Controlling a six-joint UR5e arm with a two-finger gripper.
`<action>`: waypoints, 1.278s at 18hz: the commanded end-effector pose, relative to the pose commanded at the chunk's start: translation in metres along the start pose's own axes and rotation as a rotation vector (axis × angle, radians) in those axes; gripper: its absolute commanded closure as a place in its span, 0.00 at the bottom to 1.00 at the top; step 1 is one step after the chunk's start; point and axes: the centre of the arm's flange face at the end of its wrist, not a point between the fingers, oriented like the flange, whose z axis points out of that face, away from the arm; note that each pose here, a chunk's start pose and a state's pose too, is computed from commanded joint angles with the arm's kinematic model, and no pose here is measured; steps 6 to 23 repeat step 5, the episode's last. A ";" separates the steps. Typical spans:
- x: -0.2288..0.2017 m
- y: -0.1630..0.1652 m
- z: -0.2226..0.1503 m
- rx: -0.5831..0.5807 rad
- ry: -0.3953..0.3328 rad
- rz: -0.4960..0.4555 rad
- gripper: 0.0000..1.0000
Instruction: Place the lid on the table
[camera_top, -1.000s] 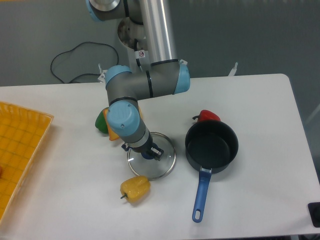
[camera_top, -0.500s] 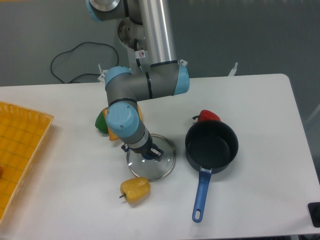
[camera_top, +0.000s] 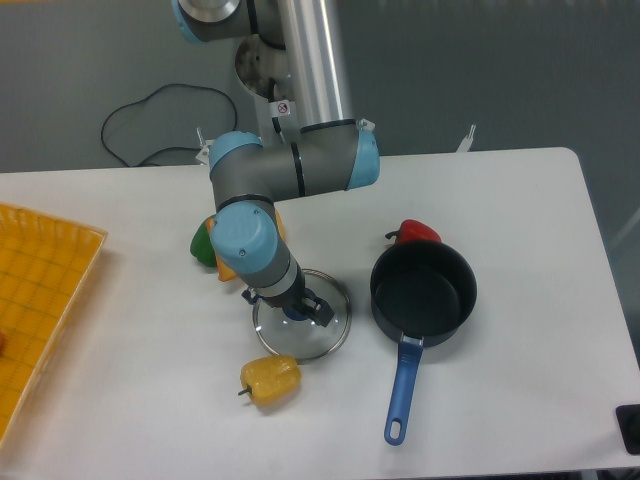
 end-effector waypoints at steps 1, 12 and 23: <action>-0.007 -0.003 -0.014 0.019 -0.019 -0.004 0.00; -0.022 0.012 -0.043 0.061 -0.041 -0.035 0.00; -0.022 0.012 -0.043 0.061 -0.041 -0.035 0.00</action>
